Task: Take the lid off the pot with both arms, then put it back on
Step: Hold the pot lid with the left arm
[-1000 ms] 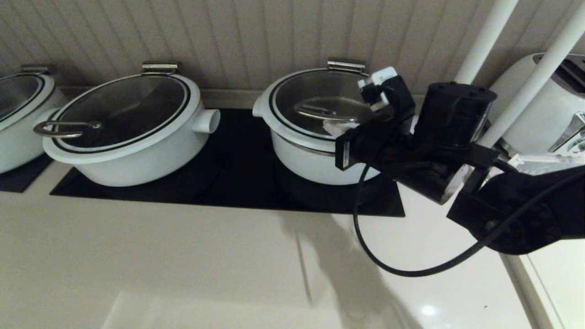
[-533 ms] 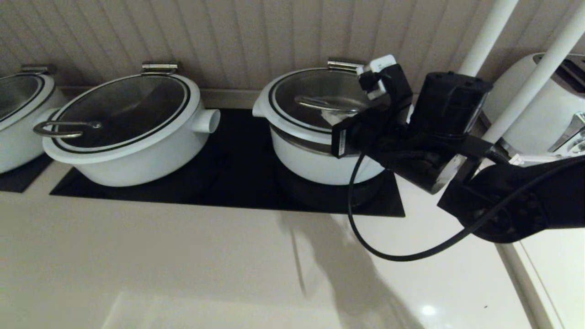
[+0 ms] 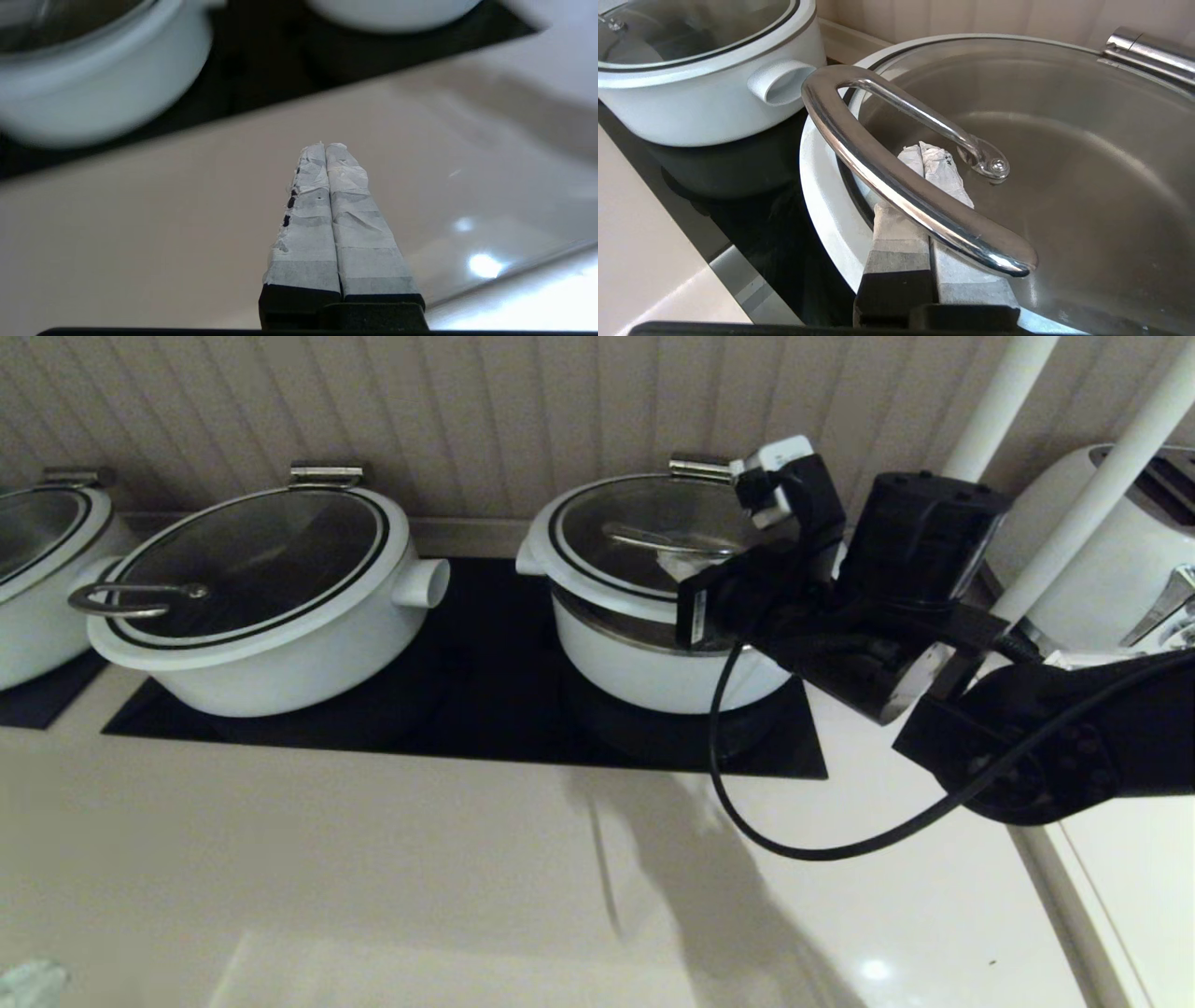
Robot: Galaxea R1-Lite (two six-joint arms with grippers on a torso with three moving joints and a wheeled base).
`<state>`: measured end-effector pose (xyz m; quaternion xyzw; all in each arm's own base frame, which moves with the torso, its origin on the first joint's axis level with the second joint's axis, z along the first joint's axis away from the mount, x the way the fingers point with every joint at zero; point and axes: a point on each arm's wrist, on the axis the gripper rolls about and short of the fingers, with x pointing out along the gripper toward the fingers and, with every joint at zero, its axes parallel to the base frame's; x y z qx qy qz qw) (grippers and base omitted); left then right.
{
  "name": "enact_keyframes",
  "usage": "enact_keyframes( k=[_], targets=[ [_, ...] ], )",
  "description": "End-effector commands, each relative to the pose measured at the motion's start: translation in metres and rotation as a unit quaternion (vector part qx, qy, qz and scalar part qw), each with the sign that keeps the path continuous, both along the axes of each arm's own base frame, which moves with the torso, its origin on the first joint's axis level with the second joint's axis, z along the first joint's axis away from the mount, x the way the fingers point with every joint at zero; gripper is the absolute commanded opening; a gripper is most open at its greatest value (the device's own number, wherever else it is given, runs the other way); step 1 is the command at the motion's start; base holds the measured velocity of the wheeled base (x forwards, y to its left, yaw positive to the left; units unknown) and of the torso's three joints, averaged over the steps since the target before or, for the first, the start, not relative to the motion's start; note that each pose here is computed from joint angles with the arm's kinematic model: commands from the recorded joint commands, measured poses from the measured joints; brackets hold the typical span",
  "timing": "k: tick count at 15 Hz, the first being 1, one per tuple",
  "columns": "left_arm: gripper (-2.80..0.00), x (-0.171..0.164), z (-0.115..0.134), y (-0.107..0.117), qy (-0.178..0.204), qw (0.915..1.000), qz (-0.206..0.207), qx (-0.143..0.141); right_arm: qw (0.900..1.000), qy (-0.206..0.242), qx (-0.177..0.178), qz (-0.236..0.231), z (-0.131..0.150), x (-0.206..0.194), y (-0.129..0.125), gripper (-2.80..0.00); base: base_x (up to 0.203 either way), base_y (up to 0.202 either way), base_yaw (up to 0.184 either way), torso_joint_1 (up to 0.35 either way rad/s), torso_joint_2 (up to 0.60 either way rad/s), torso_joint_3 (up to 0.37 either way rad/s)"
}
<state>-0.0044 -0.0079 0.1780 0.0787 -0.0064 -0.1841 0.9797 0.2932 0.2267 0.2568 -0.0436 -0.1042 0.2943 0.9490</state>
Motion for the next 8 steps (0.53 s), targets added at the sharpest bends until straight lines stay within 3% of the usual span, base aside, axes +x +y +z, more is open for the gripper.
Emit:
enact_keyframes(
  k=[1,4,6,8],
  targets=[
    [-2.80,0.050,0.030,-0.002,0.048,0.9985,-0.028,-0.001,1.000,-0.006,0.004,-0.002,0.004,-0.001,-0.001,-2.80,0.000,0.000,0.000,0.000,0.00,0.000],
    [-2.80,0.097,0.057,-0.013,0.028,0.9953,-0.093,-0.002,1.000,-0.008,0.005,-0.002,0.005,-0.001,-0.002,-2.80,0.000,0.000,0.000,0.000,0.00,0.000],
    [-2.80,0.117,0.065,-0.029,0.026,0.9876,-0.155,-0.002,1.000,-0.011,0.008,-0.002,0.008,0.000,-0.001,-2.80,0.000,0.000,0.000,0.000,0.00,0.000],
    [-2.80,0.138,0.067,-0.045,0.027,0.9815,-0.189,-0.002,1.000,-0.015,0.009,-0.003,0.010,0.001,-0.001,-2.80,0.000,0.000,0.000,0.000,0.00,0.000]
  ],
)
